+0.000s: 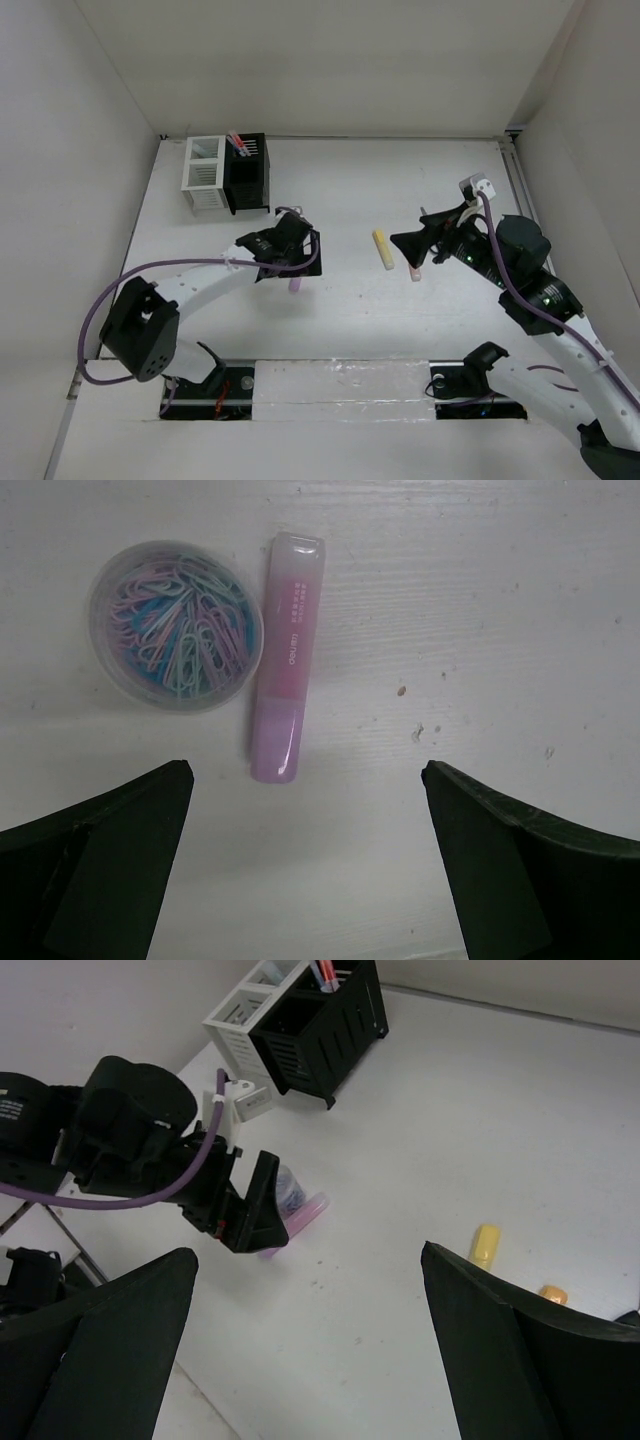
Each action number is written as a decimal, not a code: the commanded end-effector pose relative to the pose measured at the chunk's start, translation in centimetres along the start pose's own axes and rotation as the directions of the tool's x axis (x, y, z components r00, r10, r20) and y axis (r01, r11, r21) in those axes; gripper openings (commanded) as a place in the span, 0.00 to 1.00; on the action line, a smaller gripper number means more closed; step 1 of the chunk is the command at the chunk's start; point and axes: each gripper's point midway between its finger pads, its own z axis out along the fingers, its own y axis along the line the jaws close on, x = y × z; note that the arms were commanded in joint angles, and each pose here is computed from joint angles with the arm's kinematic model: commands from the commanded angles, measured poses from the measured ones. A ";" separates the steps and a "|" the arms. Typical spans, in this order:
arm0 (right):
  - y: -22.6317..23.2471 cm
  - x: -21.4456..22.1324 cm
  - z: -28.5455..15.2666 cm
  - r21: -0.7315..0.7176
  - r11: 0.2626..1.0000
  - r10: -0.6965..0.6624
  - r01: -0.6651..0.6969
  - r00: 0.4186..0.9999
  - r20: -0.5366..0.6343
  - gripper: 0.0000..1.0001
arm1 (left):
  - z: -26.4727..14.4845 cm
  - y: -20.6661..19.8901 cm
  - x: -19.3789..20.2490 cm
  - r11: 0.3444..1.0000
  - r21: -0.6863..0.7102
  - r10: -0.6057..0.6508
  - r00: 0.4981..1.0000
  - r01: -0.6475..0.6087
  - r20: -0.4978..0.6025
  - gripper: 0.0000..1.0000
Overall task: Sort the stationery into containers
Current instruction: Pick up the pen from the center of the board.
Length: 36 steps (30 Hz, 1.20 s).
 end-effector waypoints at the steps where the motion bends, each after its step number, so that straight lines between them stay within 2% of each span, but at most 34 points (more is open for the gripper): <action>1: 1.1 -1.3 0.2 -0.056 0.998 -0.022 0.026 0.998 0.056 1.00 | 1.6 -0.5 -0.1 1.000 0.003 -0.021 1.000 0.021 0.007 1.00; 5: 0.9 -0.7 0.5 -0.051 0.998 -0.020 0.022 0.999 0.039 1.00 | 3.8 -0.2 1.0 0.999 -0.032 -0.010 0.999 0.009 -0.038 1.00; 14: 1.3 -0.8 0.5 -0.071 0.997 -0.022 0.025 0.999 0.043 1.00 | 6.9 0.2 1.1 0.995 -0.103 0.001 0.999 -0.006 -0.049 1.00; 22: 1.3 -0.8 0.5 -0.071 0.997 -0.022 0.025 0.999 0.043 1.00 | 7.9 -0.1 0.7 0.994 -0.111 0.002 0.999 -0.006 -0.042 0.93; 28: 1.3 -0.6 0.6 -0.071 0.997 -0.022 0.025 0.999 0.043 1.00 | 8.4 -0.3 0.4 0.993 -0.117 -0.007 0.999 0.003 -0.034 0.77; 32: 1.3 -0.6 0.6 -0.071 0.997 -0.022 0.025 0.999 0.043 1.00 | 8.9 -0.8 1.0 0.992 -0.123 0.013 0.998 -0.020 -0.056 0.49; 34: 1.3 -0.6 0.6 -0.071 0.997 -0.022 0.025 0.999 0.043 1.00 | 9.2 -0.8 1.4 0.991 -0.134 0.012 0.998 -0.020 -0.061 0.49; 36: 1.4 -0.8 0.4 -0.073 0.997 -0.023 0.027 0.998 0.051 1.00 | 9.4 -0.5 1.9 0.989 -0.147 0.016 0.997 -0.027 -0.077 0.37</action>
